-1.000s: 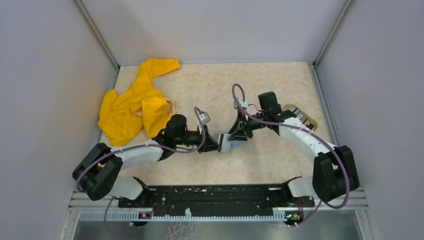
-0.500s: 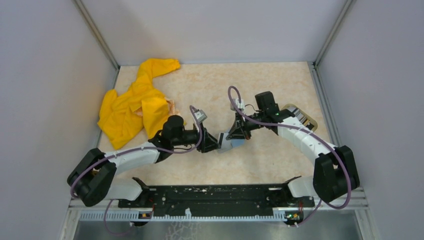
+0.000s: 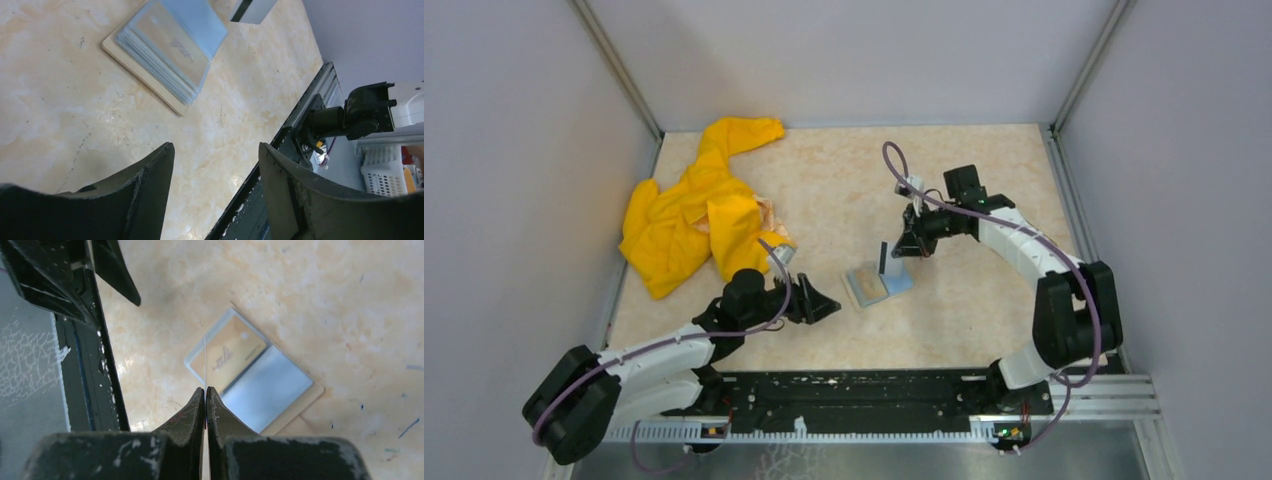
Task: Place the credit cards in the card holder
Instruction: Pick up the credit card from the storage box, then insert the credit card into the card holder.
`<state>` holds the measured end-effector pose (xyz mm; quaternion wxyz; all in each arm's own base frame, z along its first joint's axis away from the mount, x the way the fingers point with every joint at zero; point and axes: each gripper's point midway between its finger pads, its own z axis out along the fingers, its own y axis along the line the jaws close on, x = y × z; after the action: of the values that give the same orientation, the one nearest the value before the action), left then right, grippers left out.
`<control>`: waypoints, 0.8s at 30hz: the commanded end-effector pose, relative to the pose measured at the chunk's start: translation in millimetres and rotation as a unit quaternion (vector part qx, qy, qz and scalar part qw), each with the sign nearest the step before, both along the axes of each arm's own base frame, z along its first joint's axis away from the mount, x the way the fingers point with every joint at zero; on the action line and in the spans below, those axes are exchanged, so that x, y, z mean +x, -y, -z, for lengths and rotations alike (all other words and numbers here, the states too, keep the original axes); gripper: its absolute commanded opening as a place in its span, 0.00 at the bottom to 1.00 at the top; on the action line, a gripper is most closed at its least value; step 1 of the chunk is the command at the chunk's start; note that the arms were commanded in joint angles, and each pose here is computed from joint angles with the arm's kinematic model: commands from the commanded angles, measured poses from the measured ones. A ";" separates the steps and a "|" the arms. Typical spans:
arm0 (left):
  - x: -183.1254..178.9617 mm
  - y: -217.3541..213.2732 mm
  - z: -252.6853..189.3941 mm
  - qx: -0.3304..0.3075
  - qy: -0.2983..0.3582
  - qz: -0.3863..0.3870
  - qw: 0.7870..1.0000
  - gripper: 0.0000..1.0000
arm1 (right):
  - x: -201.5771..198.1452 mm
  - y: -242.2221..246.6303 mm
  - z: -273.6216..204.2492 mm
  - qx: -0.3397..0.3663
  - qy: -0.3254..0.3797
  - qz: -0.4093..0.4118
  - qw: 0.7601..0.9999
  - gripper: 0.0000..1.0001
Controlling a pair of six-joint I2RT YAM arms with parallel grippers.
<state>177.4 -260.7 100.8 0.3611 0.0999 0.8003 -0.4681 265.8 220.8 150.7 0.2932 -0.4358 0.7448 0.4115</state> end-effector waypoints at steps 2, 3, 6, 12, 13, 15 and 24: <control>13.3 10.2 -21.3 -0.053 -0.041 -0.039 0.997 0.55 | 18.2 13.9 15.6 -0.017 -0.077 0.047 0.996 0.00; 16.9 14.4 -23.7 -0.052 -0.042 -0.039 0.997 0.53 | 18.6 13.8 19.3 -0.017 -0.085 0.048 0.995 0.00; 25.6 34.3 -36.1 -0.054 -0.033 -0.024 0.998 0.48 | 21.5 12.9 27.2 -0.017 -0.104 0.052 0.993 0.00; 44.2 70.5 -15.4 -0.010 -0.043 0.003 0.999 0.32 | 26.4 15.5 38.3 -0.007 -0.139 0.063 0.988 0.00; 46.5 74.1 -8.9 -0.004 -0.045 0.006 0.999 0.31 | 27.3 16.0 39.1 -0.004 -0.143 0.064 0.988 0.00; 51.8 79.1 4.6 0.009 -0.049 0.008 0.999 0.28 | 27.0 15.7 40.1 -0.002 -0.147 0.063 0.987 0.00; 58.8 76.1 56.1 0.091 -0.059 0.016 0.994 0.23 | 22.4 11.3 48.3 0.011 -0.181 0.049 0.982 0.00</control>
<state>230.4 -337.1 44.7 0.2769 0.0924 0.8583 -0.4220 279.6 202.5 89.4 0.1672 -0.3106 0.8190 0.4525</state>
